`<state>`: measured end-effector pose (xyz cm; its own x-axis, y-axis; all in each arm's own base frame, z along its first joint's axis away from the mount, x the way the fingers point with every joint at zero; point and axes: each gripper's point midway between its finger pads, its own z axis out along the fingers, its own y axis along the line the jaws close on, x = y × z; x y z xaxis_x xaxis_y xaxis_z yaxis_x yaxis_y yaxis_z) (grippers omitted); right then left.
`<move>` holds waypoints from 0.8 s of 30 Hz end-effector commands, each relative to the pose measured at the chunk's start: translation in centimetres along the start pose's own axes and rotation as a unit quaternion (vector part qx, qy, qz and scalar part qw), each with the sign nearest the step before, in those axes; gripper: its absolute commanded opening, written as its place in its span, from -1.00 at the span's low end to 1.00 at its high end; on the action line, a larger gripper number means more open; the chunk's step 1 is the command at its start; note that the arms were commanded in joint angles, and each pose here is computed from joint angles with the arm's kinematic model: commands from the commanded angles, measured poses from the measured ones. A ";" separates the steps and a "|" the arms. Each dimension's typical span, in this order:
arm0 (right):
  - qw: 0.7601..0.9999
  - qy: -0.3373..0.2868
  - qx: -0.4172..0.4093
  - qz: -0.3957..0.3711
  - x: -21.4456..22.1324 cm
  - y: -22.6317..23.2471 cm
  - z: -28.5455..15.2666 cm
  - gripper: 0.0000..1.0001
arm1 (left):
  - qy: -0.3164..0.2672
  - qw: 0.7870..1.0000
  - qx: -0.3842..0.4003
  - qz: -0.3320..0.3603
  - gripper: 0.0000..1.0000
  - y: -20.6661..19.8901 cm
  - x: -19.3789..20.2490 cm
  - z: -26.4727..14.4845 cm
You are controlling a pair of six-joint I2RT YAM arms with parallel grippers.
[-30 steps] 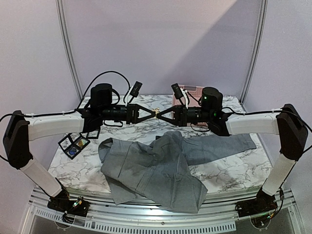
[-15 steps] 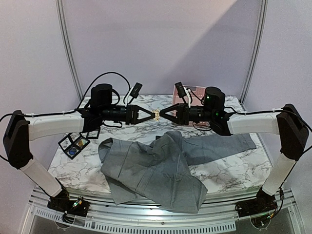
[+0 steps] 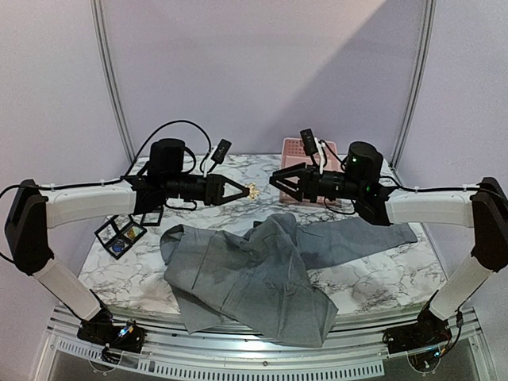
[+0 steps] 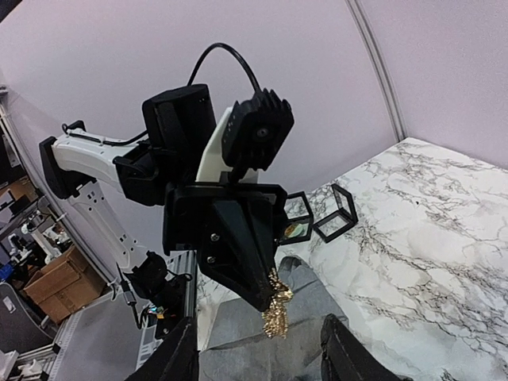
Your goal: Remove the brooch from the garment
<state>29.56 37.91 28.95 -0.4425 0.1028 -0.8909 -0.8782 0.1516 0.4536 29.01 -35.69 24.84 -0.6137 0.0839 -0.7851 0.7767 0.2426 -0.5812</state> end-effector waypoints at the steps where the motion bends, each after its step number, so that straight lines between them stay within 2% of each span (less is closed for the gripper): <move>1: 0.997 -0.020 0.071 -0.016 -1.2 -1.7 -1.8 0.04 | 0.002 0.995 -0.093 0.026 -1.00 2.9 -1.0 -1.9; 5: 0.986 -0.032 0.165 -0.020 -2.3 -4.2 -4.3 0.08 | 0.002 0.978 -0.207 0.034 -1.00 6.5 -1.5 -5.1; 8: 0.967 -0.044 0.248 -0.045 -3.3 -6.0 -7.2 0.16 | -0.015 0.953 -0.301 0.016 -1.00 9.5 -1.7 -9.2; 11: 0.944 -0.068 0.317 -0.058 -4.7 -7.7 -11.0 0.22 | -0.027 0.913 -0.407 0.002 -1.00 12.1 -1.2 -14.1; 14: 0.929 -0.085 0.355 -0.051 -5.7 -9.2 -14.8 0.28 | -0.012 0.866 -0.499 -0.004 -1.00 13.8 -0.1 -18.3; 18: 0.914 -0.101 0.390 -0.052 -6.2 -10.3 -18.5 0.51 | 0.045 0.805 -0.591 0.008 -1.00 15.3 1.9 -22.2; 24: 0.889 -0.110 0.439 -0.075 -7.1 -10.7 -22.0 0.56 | 0.115 0.725 -0.678 0.027 -1.00 16.6 3.7 -26.5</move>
<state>38.26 15.83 29.93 -0.2228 0.2249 -0.9486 -0.4548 0.8367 0.3052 37.11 -10.69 19.85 -0.6350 0.1456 -0.7586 0.1400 0.9875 0.0724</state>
